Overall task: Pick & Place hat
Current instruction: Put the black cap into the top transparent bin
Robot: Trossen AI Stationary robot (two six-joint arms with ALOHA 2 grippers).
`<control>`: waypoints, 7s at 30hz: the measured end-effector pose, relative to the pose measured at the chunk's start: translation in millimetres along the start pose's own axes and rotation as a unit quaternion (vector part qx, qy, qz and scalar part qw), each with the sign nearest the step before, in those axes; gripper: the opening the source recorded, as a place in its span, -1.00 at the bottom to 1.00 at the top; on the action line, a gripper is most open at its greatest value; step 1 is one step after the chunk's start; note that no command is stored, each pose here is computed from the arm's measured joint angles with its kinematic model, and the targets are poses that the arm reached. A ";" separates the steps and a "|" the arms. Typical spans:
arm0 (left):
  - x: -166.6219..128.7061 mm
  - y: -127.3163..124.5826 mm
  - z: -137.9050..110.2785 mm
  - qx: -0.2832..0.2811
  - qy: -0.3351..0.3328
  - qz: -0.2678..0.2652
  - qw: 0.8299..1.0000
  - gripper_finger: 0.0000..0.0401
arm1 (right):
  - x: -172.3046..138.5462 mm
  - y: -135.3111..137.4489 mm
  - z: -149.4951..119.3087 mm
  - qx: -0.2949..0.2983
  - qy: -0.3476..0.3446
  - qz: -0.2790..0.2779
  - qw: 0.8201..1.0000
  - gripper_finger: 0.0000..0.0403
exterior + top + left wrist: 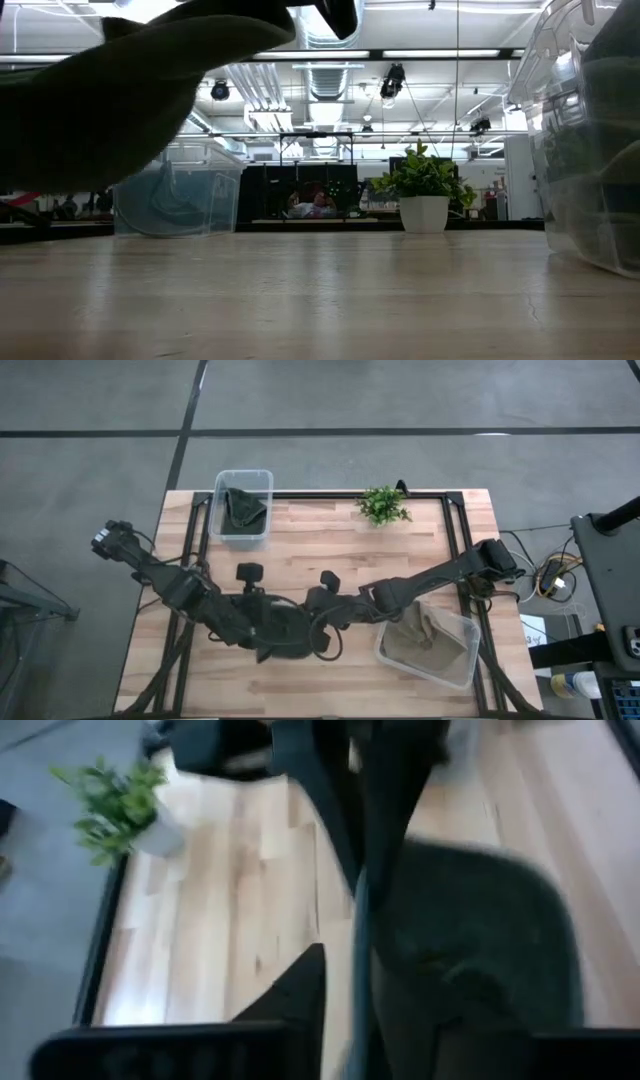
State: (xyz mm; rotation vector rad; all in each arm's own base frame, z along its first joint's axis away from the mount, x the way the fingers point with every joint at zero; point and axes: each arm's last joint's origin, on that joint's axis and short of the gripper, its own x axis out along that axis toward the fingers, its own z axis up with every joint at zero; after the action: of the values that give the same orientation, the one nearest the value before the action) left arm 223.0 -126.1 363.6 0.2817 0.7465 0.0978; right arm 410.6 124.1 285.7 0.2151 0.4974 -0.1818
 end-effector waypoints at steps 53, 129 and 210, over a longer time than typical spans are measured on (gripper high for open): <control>-31.5 55.6 20.3 -0.280 -0.199 0.346 0.873 -0.26 | -181.4 -57.7 155.9 -0.269 -0.389 -0.205 0.857 -0.94; 6.9 68.9 -49.2 -0.260 -0.563 0.141 0.772 -0.97 | -134.0 -45.6 138.4 -0.232 -0.358 -0.139 0.894 -0.91; -12.8 223.6 -111.7 -0.574 0.180 0.288 0.745 -0.98 | -77.5 -72.1 42.4 -0.205 -0.028 -0.233 0.950 0.46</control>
State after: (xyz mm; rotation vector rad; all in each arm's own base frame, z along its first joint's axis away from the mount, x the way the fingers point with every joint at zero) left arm 140.2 110.1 358.1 -0.7388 0.8270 1.1957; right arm 346.6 53.5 348.4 -0.3189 0.5136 -0.5381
